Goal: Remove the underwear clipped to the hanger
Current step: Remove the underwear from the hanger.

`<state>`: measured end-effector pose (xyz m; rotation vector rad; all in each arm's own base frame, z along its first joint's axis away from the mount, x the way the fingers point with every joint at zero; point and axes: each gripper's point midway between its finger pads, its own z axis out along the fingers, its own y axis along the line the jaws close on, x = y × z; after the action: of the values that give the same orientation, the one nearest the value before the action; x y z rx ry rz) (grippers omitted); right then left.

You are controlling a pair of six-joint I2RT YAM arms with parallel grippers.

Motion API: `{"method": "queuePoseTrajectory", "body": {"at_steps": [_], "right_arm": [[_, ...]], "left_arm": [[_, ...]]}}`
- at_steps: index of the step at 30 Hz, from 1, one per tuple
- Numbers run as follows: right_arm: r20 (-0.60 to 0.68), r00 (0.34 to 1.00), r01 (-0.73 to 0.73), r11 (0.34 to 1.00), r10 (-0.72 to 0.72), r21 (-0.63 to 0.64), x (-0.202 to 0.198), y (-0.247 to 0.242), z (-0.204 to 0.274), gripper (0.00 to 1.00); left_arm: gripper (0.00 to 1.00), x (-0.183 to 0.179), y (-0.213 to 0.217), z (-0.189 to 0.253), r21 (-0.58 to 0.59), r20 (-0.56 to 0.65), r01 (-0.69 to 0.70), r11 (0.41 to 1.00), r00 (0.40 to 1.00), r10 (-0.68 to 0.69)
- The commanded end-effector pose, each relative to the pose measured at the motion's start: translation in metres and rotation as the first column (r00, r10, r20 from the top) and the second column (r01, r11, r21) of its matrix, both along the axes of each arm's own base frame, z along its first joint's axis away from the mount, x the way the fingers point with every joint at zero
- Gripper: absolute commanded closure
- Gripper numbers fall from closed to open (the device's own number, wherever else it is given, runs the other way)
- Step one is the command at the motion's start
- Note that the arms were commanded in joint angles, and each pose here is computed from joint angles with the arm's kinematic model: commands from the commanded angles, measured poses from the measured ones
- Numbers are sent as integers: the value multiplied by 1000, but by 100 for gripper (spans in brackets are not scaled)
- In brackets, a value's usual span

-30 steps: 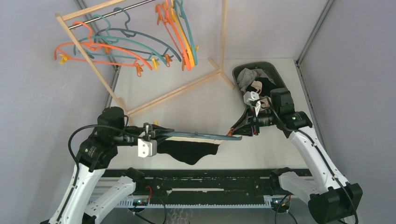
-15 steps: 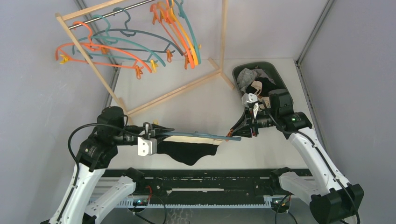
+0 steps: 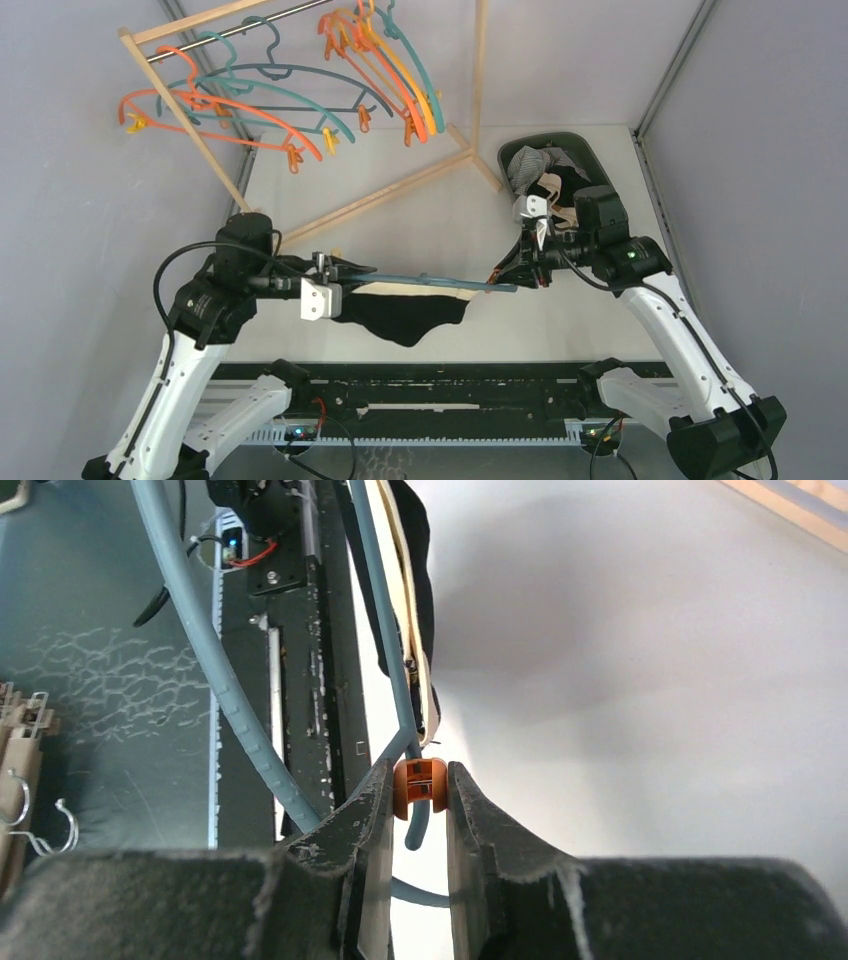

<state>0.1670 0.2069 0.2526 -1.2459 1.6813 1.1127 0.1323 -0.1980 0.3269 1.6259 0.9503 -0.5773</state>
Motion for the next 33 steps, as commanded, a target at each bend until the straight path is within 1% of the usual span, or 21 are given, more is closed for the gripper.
{"method": "queuePoseTrajectory", "body": {"at_steps": [1,5,10,16,22,26,28,33], "right_arm": [[115,992,49,997,-42,-59,10,-7,14,100],[146,988,65,993,-50,-97,11,-13,14,100],[131,991,59,989,-41,-133,10,-15,10,100],[56,998,-11,996,16,-94,-2,0,9,100],[15,999,-32,999,33,-18,-4,12,10,100],[20,1000,-23,999,23,-24,-1,12,8,100],[25,1000,-15,999,16,-34,0,9,6,95],[29,1000,-1,999,2,-54,-1,4,3,75]], "left_arm": [[100,-9,-1,29,-37,100,58,998,993,-55],[100,-11,0,27,-33,108,54,998,993,-51],[100,-11,1,28,-33,111,51,998,993,-47],[100,-12,-4,31,-67,89,73,995,994,-67],[100,-9,-7,35,-121,90,58,991,995,-47],[100,-10,-5,39,-130,100,53,990,994,-40],[100,-10,-5,40,-130,106,48,990,994,-34],[100,-8,-3,38,-123,107,30,992,994,-17]]}}
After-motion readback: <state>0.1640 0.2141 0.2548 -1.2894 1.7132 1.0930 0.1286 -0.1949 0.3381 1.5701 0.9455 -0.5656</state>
